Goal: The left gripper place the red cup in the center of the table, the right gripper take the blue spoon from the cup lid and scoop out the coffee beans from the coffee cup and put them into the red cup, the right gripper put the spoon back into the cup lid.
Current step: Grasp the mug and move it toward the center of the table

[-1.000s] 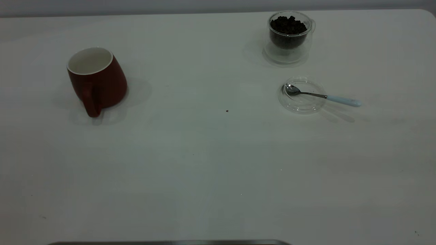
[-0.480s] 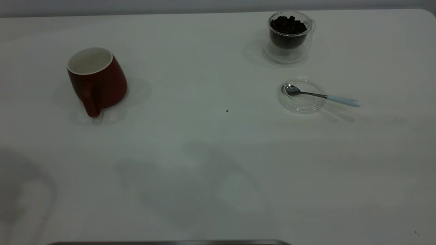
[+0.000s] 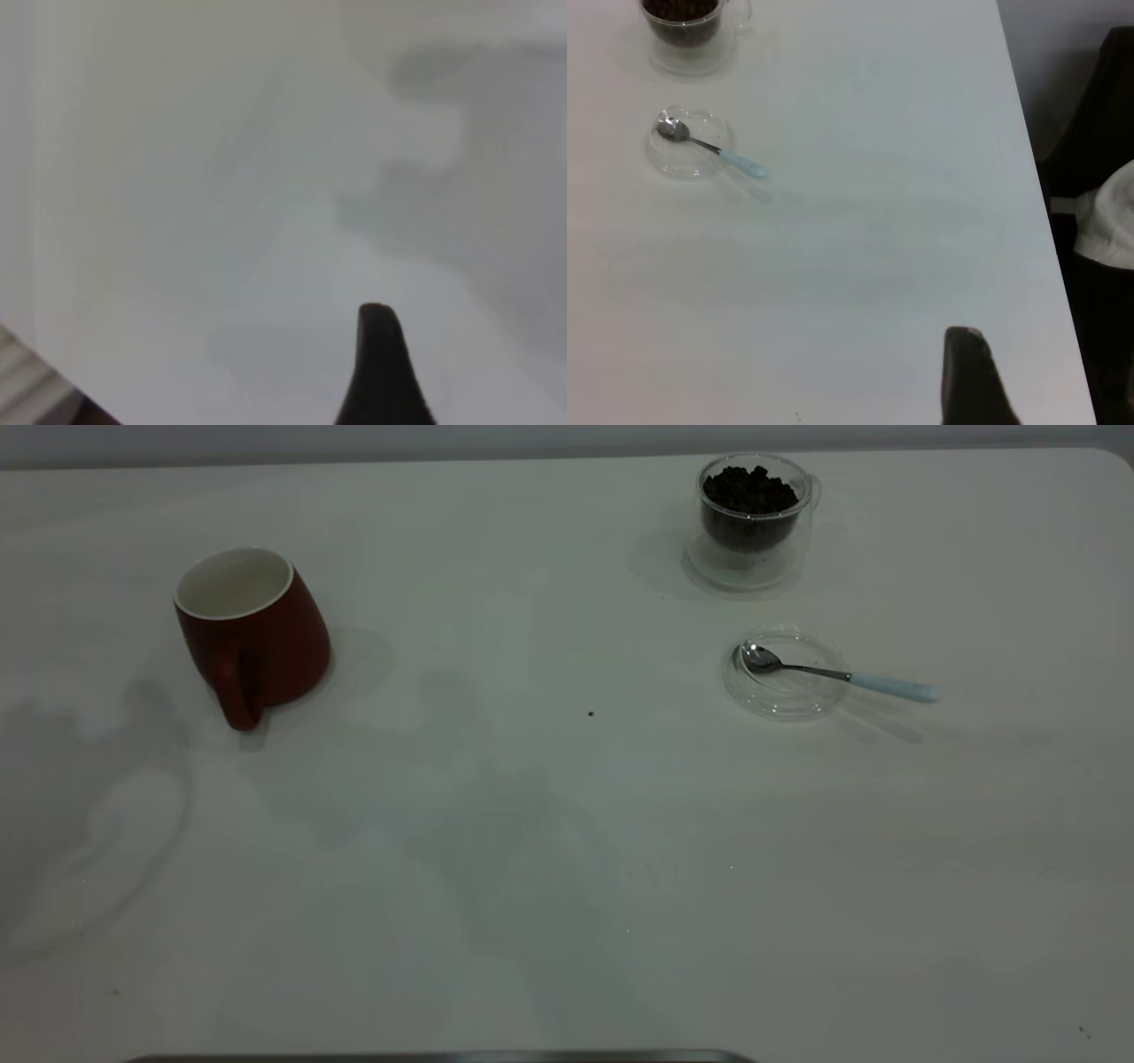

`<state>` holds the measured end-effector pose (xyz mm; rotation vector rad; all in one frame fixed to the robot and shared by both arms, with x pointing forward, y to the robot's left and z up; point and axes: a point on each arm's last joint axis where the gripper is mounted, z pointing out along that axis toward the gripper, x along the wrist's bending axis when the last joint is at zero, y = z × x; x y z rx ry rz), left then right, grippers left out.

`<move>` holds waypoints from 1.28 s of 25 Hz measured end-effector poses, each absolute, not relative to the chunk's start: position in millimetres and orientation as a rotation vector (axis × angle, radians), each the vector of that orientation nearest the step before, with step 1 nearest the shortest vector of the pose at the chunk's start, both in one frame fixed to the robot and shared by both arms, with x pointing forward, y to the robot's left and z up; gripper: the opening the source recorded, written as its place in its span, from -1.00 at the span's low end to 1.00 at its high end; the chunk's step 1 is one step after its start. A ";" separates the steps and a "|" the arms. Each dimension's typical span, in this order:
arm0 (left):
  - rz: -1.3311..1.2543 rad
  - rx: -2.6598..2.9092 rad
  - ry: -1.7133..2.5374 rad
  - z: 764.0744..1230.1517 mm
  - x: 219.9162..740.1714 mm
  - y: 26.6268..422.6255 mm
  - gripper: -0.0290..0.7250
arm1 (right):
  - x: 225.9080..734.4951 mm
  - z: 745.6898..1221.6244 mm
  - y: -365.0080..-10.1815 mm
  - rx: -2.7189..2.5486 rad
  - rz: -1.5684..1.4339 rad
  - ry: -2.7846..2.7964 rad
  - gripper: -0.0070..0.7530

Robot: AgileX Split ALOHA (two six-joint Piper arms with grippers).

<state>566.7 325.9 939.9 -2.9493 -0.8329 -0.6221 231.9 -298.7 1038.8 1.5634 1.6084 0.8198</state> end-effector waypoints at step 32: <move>-0.698 -3.095 0.106 815.3 634.6 184.5 0.63 | 231.9 1038.8 -298.7 1.563 0.820 1.608 0.20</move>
